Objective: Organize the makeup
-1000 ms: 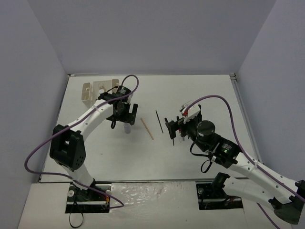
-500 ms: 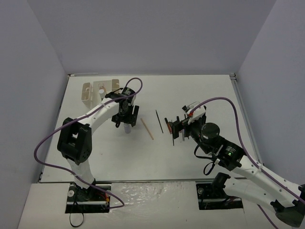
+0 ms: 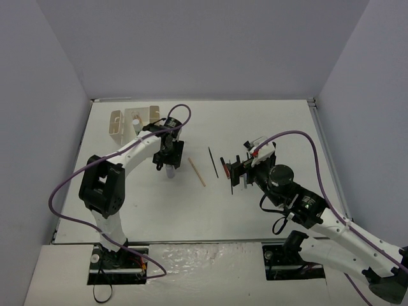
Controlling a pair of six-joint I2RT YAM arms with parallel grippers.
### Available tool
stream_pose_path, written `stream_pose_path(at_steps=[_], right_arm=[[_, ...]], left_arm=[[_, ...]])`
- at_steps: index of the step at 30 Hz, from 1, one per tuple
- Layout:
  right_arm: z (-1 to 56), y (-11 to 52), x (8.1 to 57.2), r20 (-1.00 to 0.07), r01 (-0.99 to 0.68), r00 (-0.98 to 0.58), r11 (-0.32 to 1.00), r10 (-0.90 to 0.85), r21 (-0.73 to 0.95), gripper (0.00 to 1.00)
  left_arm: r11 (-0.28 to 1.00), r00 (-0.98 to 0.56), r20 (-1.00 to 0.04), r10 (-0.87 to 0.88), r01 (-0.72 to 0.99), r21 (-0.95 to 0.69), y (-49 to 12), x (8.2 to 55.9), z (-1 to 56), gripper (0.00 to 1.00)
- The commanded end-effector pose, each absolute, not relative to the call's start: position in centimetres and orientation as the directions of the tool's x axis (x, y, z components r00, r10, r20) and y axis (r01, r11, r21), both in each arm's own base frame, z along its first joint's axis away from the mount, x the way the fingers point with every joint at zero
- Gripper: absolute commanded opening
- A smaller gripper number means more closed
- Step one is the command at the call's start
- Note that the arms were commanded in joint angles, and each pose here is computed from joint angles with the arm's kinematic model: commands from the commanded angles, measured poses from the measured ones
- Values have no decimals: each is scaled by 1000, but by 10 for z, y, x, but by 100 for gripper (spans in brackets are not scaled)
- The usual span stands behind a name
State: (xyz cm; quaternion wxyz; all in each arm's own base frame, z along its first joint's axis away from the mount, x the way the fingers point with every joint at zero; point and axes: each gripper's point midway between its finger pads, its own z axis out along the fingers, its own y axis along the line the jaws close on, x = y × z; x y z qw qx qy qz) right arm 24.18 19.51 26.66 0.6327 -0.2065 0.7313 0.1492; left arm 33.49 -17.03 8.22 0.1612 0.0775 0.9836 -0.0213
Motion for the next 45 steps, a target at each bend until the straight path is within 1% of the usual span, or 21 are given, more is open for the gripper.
stream_pose_path(at_steps=[1,4,9,13,16,17,22,25,31,32,33,38,45], right_arm=[[287,192,248,-997,-458,-63,889,-53,-19,100],[288,191,247,-997,-457,-59,889,-51,-18,100],[289,190,247,-997,-456,-55,890,-48,-18,100],[288,190,247,-997,-457,-56,889,-49,-18,100],[290,190,246,-998,-459,-52,888,-43,-14,100],[291,189,245,-998,-460,-51,888,-40,-13,100],[293,188,244,-999,-459,-46,888,-28,-4,100],[294,189,243,-999,-463,-47,886,-25,-1,100],[293,190,241,-999,-477,-48,879,-22,4,100],[293,190,241,-999,-478,-47,878,-20,5,100],[294,190,240,-999,-480,-44,877,-17,6,100],[299,188,237,-1000,-485,-31,875,-2,14,100],[297,188,237,-999,-482,-34,876,-5,12,100]], left_arm=[[989,-917,-380,125,145,-24,-174,344,99,47],[989,-919,-374,127,146,-21,-174,342,98,44],[990,-923,-364,124,142,-22,-172,339,95,36],[990,-920,-372,123,142,-23,-171,337,104,18],[989,-910,-395,127,145,-16,-167,336,125,2],[989,-905,-404,132,148,-10,-164,336,133,0],[990,-878,-460,134,135,30,-141,347,186,0],[995,-872,-480,95,91,30,-117,359,210,0],[1000,-844,-536,2,-6,13,-71,397,252,0],[1000,-843,-538,-9,-20,14,-64,401,255,0],[999,-855,-519,-16,-30,19,-58,403,249,0],[996,-842,-534,-81,-80,-25,-36,432,255,0],[995,-863,-495,-103,-82,-64,-36,460,231,0]])
